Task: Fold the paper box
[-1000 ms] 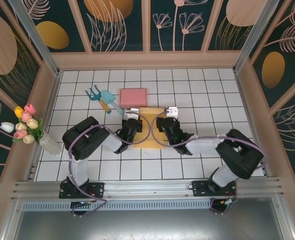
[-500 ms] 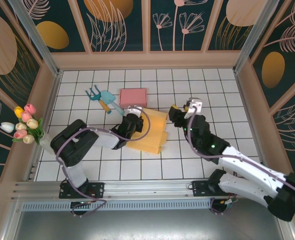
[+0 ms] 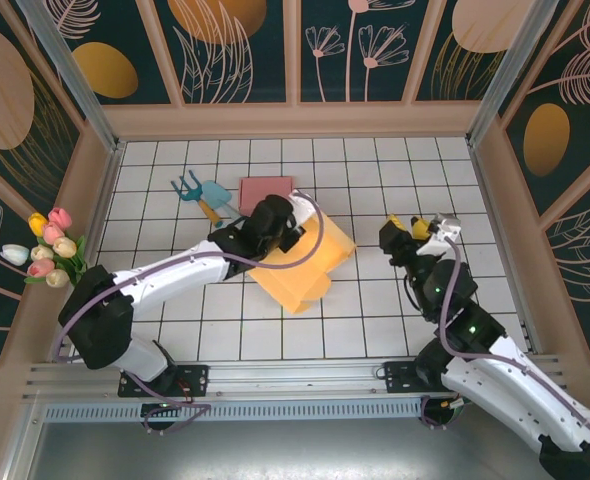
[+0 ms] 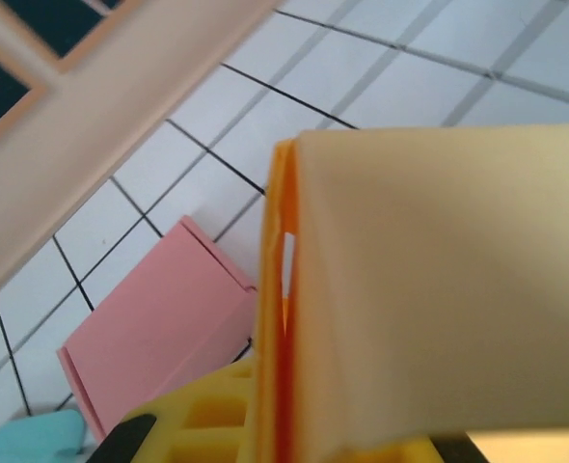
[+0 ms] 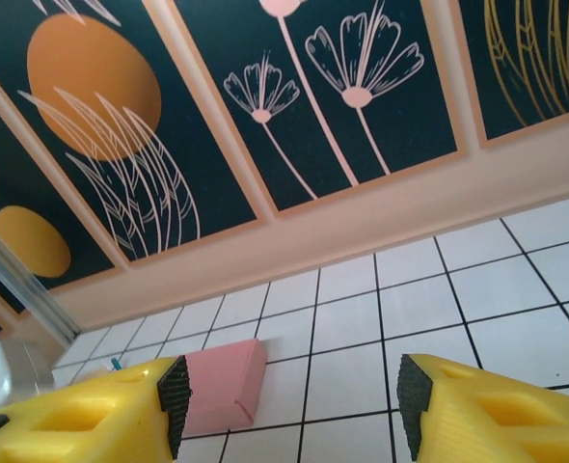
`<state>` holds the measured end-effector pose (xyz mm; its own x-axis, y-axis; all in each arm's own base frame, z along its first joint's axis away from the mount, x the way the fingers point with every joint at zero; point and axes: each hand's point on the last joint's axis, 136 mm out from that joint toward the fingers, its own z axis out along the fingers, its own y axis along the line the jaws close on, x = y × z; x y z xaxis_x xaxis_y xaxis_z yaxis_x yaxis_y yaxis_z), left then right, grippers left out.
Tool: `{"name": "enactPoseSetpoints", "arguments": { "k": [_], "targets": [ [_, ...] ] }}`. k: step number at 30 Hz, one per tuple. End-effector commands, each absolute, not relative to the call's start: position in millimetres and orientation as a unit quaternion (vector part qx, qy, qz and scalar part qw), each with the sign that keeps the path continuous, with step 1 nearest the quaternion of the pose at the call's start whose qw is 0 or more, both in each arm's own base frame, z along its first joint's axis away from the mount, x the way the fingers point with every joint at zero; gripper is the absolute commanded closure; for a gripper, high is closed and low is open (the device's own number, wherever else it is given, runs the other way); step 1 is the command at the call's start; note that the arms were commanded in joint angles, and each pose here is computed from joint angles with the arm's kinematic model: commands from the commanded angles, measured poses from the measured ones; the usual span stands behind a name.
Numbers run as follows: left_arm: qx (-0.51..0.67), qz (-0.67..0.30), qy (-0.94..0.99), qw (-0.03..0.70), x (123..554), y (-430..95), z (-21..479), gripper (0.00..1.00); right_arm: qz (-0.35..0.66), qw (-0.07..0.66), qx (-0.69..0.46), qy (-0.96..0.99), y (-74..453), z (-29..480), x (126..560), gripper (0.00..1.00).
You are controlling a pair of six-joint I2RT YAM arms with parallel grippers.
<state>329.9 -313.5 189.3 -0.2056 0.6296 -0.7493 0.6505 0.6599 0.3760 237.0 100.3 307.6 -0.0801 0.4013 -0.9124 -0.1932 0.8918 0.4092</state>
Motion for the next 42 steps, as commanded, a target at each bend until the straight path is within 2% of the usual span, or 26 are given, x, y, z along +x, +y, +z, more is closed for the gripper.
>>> {"name": "enactPoseSetpoints", "arguments": {
  "k": [1,6,9,19,23,31,42],
  "targets": [
    [0.551,0.097,0.746,0.361,302,-308,150,1.0,0.223,0.684,0.08,0.69,92,310,232,0.36],
    [0.607,0.201,0.738,0.216,297,-302,92,1.0,0.232,0.682,0.08,0.688,92,309,230,0.36],
    [0.62,0.247,0.725,0.172,301,-300,62,1.0,0.235,0.681,0.08,0.689,93,307,230,0.36],
    [0.633,0.303,0.689,0.182,325,-324,8,1.0,0.227,0.681,0.083,0.691,90,305,231,0.36],
    [0.63,0.315,0.688,0.174,329,-325,-10,0.93,0.225,0.68,0.082,0.693,90,303,232,0.36],
    [0.616,0.295,0.698,0.215,340,-348,28,0.68,0.228,0.678,0.081,0.694,91,303,232,0.36],
    [0.585,0.286,0.699,0.294,352,-362,96,0.58,0.219,0.68,0.093,0.694,85,301,233,0.36]
  ]
}}
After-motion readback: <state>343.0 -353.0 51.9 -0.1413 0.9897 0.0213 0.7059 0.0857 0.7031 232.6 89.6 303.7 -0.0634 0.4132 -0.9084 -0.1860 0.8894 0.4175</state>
